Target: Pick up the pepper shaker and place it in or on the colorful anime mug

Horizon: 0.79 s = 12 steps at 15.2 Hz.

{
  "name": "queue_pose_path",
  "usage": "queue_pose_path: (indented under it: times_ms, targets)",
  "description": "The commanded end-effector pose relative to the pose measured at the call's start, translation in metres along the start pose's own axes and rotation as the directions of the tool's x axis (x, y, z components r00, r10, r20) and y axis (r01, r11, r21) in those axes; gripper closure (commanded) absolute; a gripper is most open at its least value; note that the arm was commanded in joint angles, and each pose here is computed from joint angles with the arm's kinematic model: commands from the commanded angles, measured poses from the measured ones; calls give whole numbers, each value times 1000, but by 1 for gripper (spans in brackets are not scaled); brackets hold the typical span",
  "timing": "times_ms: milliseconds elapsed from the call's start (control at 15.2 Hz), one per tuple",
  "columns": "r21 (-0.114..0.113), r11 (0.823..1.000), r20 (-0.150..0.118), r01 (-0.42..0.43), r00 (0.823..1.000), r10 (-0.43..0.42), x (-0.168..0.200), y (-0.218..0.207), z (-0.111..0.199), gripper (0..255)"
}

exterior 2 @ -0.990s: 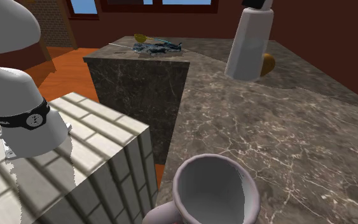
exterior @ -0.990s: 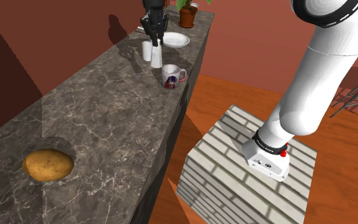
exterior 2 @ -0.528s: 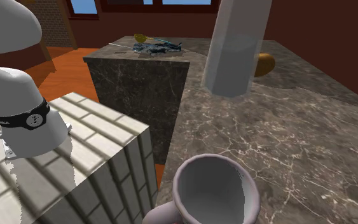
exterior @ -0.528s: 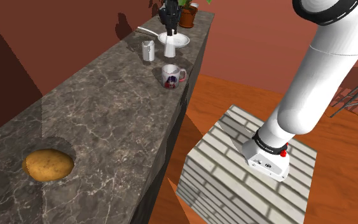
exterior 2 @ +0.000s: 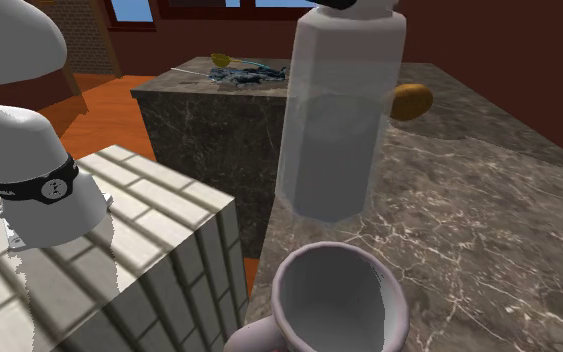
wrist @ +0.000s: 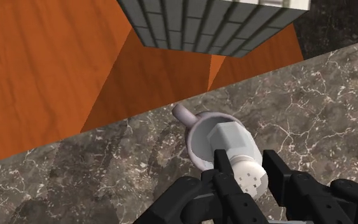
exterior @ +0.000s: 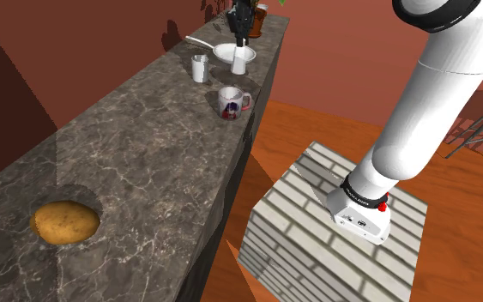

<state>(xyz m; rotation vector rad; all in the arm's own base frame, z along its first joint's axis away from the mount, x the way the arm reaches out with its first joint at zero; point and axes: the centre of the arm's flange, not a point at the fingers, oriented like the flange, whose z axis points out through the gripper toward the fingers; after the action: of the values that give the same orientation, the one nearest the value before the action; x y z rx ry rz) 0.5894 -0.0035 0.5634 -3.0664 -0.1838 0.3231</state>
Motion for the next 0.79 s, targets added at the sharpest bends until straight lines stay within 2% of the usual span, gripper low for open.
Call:
queue_pose_path:
  times_ms: [0, 726]
  targets:
    - [0, 1000, 0, 0, 1000, 0, 1, 1, 10, 255]
    - [0, 1000, 0, 0, 1000, 0, 13, 5, 66, 255]
